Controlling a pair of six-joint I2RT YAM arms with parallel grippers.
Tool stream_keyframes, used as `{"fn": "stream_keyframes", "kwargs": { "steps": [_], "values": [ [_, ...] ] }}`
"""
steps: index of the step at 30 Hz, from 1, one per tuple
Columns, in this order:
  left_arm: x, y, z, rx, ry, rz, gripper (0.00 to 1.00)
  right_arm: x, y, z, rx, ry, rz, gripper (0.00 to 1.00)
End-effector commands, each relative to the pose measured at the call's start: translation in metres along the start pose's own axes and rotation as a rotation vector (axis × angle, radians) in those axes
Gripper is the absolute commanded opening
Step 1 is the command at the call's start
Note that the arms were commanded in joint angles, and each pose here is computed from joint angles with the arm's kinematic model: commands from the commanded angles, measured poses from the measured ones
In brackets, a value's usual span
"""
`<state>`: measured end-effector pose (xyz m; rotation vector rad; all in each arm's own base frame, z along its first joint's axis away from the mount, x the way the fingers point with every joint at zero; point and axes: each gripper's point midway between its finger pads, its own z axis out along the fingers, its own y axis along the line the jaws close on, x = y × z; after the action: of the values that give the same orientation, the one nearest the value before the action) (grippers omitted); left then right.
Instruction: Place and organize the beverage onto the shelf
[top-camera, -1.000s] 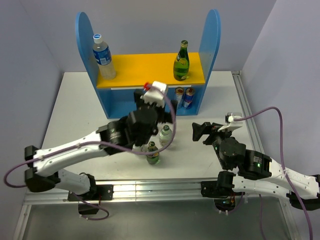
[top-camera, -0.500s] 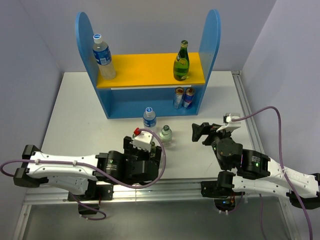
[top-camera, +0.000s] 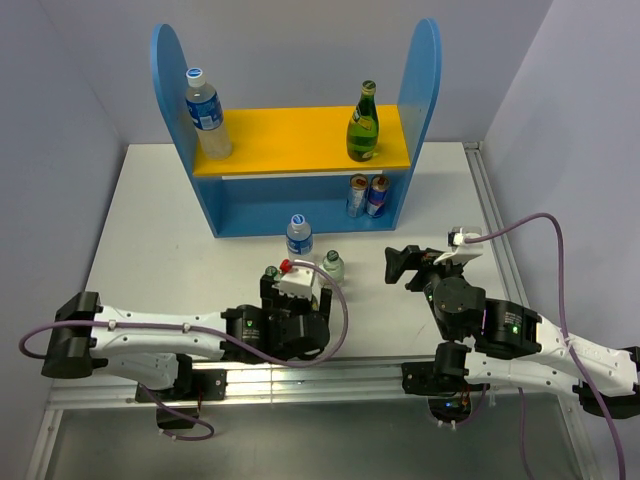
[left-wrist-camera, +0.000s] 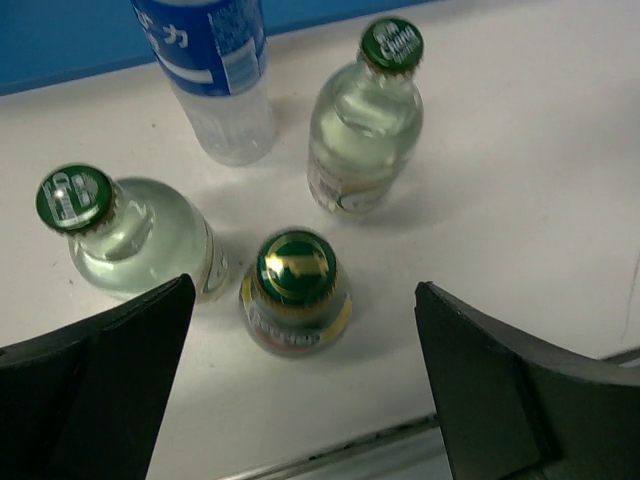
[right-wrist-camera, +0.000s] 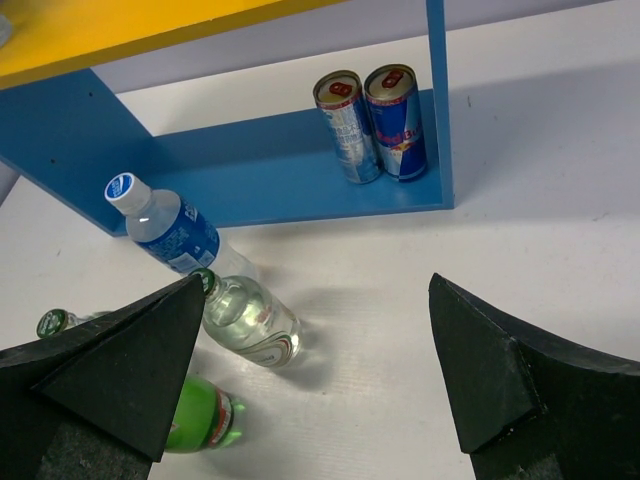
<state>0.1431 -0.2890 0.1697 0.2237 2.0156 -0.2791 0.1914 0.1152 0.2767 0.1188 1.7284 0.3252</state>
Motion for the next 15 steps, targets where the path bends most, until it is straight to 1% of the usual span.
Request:
{"fn": "stream_keyframes", "kwargs": {
  "steps": [1,6,9,11,15],
  "values": [
    [-0.028,-0.004,0.02,-0.012,-0.089,-0.061,0.98,-0.009,-0.003,-0.001,0.024,-0.03,0.033,1.0],
    [-0.033,-0.002,0.042,-0.038,-0.097,-0.061,0.95,-0.01,-0.005,-0.002,0.022,-0.032,0.043,1.0],
    [-0.032,0.0,0.052,-0.063,-0.088,-0.056,0.88,-0.011,-0.005,-0.002,0.02,-0.036,0.046,1.0],
    [-0.032,-0.001,0.055,-0.077,-0.084,-0.055,0.84,-0.011,-0.005,-0.002,0.023,-0.036,0.045,1.0],
    [-0.029,0.004,0.054,-0.098,-0.066,-0.063,0.81,-0.009,-0.005,-0.001,0.027,-0.033,0.043,1.0]
  ]
}}
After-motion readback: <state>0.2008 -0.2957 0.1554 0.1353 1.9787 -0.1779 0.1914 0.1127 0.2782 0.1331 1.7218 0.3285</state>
